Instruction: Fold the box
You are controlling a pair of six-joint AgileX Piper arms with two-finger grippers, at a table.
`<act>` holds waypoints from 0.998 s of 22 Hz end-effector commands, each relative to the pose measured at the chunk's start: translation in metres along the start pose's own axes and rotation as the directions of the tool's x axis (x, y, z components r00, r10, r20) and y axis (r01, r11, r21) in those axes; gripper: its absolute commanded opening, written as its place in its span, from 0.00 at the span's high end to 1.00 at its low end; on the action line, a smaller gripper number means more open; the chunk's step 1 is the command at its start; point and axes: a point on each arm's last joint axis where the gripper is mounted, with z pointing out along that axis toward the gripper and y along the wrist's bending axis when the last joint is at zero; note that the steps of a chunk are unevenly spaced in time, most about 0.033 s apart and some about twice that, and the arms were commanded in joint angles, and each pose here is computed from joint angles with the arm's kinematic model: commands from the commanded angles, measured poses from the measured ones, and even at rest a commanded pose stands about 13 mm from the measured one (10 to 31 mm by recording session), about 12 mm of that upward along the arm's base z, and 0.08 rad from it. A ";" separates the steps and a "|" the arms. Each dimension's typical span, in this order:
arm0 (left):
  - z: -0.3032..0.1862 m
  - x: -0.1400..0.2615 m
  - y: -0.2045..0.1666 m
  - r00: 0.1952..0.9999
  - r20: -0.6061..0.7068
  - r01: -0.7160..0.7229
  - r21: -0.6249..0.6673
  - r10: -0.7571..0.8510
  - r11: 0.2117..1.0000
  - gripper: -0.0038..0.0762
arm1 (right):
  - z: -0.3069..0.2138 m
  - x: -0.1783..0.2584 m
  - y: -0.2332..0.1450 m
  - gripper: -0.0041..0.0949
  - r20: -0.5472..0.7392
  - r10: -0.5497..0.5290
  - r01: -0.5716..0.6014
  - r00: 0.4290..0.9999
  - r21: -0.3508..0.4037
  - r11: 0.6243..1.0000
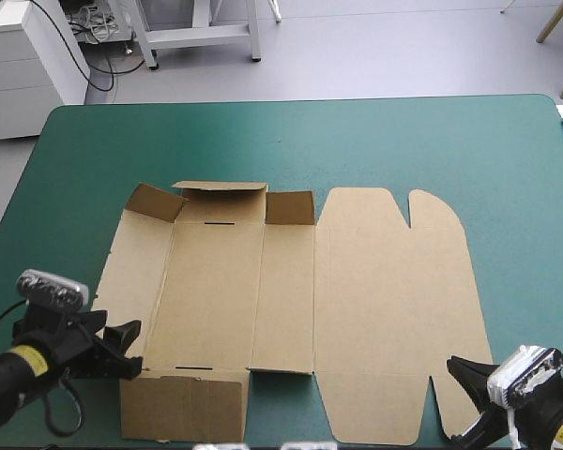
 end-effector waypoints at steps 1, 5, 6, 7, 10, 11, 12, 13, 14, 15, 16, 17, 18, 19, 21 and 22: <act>0.024 -0.043 0.000 0.995 -0.098 0.013 -0.004 -0.014 1.000 0.47 | -0.003 -0.013 0.000 0.98 0.086 0.003 -0.004 0.996 0.006 1.000; 0.054 -0.070 0.005 0.972 -0.231 0.032 -0.020 -0.036 0.999 0.47 | -0.003 -0.013 0.000 0.98 0.086 0.003 -0.004 0.996 0.006 1.000; 0.069 -0.083 0.010 0.954 -0.292 0.069 -0.019 -0.072 0.997 0.47 | -0.003 -0.013 0.000 0.98 0.086 0.001 -0.002 0.996 0.007 1.000; 0.075 -0.090 0.013 0.943 -0.323 0.084 -0.002 -0.081 0.996 0.47 | -0.003 -0.013 0.000 0.98 0.084 0.001 -0.002 0.996 0.007 1.000; 0.096 -0.115 0.040 0.911 -0.395 0.170 0.097 -0.119 0.981 0.47 | -0.003 -0.013 0.000 0.98 0.084 0.001 -0.002 0.996 0.007 1.000; 0.101 -0.119 0.055 0.908 -0.386 0.218 0.098 -0.165 0.971 0.47 | -0.003 -0.013 0.000 0.98 0.084 0.001 -0.002 0.996 0.007 1.000; 0.103 -0.119 0.064 0.904 -0.383 0.238 0.087 -0.188 0.967 0.47 | -0.003 -0.013 0.000 0.98 0.084 0.001 -0.002 0.996 0.007 1.000; 0.104 -0.113 0.082 0.897 -0.390 0.244 0.046 -0.207 0.969 0.47 | -0.003 -0.013 0.000 0.98 0.085 0.002 -0.003 0.996 0.006 1.000; 0.103 -0.110 0.090 0.895 -0.393 0.241 0.023 -0.212 0.970 0.47 | -0.003 -0.013 0.000 0.98 0.085 0.002 -0.003 0.996 0.006 1.000; 0.103 -0.102 0.103 0.884 -0.410 0.239 -0.019 -0.225 0.971 0.47 | -0.003 -0.013 0.000 0.98 0.085 0.002 -0.003 0.996 0.006 1.000; 0.102 -0.097 0.109 0.879 -0.416 0.242 -0.037 -0.235 0.970 0.47 | -0.003 -0.013 0.000 0.98 0.085 0.002 -0.003 0.996 0.006 1.000; 0.100 -0.089 0.119 0.874 -0.423 0.242 -0.050 -0.240 0.969 0.47 | -0.003 -0.013 0.000 0.98 0.085 0.002 -0.003 0.996 0.006 1.000; 0.100 -0.085 0.125 0.870 -0.427 0.246 -0.058 -0.247 0.968 0.47 | -0.003 -0.013 0.000 0.98 0.085 0.002 -0.003 0.996 0.006 1.000; 0.098 -0.080 0.130 0.865 -0.430 0.254 -0.068 -0.259 0.965 0.47 | -0.003 -0.013 0.000 0.98 0.085 0.002 -0.003 0.996 0.006 1.000; 0.096 -0.070 0.141 0.852 -0.435 0.281 -0.090 -0.291 0.956 0.47 | -0.003 -0.013 0.000 0.98 0.085 0.002 -0.003 0.996 0.006 1.000; 0.096 -0.064 0.145 0.845 -0.441 0.293 -0.093 -0.303 0.952 0.47 | -0.003 -0.013 0.000 0.98 0.085 0.002 -0.003 0.996 0.006 1.000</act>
